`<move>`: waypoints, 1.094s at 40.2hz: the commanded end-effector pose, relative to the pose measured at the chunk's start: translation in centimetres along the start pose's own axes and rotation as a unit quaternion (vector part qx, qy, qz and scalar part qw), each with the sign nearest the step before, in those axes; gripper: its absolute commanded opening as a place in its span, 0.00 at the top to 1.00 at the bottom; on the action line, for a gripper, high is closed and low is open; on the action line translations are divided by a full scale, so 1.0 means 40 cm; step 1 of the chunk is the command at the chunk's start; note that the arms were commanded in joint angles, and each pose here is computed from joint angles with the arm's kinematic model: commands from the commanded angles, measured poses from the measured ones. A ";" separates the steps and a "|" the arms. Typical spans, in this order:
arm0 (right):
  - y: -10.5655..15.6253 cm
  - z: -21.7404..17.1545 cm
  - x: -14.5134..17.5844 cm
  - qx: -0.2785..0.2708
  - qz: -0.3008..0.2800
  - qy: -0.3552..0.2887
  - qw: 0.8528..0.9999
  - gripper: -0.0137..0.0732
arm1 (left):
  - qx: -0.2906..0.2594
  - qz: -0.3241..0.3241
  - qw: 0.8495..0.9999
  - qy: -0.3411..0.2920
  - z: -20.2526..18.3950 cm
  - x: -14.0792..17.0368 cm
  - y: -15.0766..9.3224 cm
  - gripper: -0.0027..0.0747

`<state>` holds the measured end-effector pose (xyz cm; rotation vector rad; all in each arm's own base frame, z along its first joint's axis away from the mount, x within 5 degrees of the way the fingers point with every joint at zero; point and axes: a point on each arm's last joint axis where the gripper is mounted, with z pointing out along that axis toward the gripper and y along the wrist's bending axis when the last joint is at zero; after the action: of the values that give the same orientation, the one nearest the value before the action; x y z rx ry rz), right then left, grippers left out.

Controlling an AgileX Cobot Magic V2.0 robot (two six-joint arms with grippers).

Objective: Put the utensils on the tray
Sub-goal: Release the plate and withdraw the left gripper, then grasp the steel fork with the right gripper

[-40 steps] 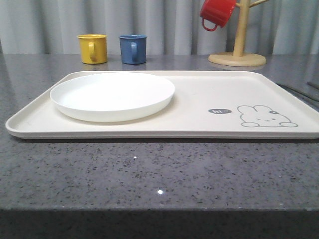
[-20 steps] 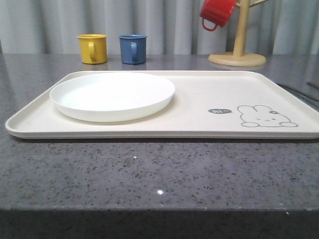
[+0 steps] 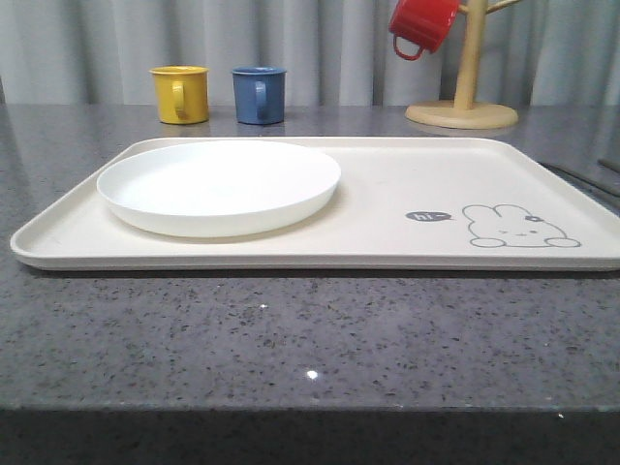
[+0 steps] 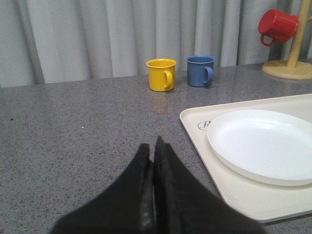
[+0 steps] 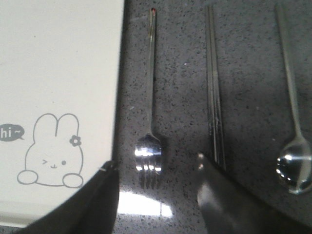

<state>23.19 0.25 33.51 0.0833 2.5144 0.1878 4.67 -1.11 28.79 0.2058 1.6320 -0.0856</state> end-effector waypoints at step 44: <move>0.030 0.299 -0.129 0.005 -0.044 0.116 0.992 0.49 | -0.003 -0.009 0.999 -0.052 -0.005 -0.041 0.003 0.99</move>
<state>34.13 1.98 25.41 -0.0255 2.8177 0.1555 4.67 -1.11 28.79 0.2058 1.6320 -0.0856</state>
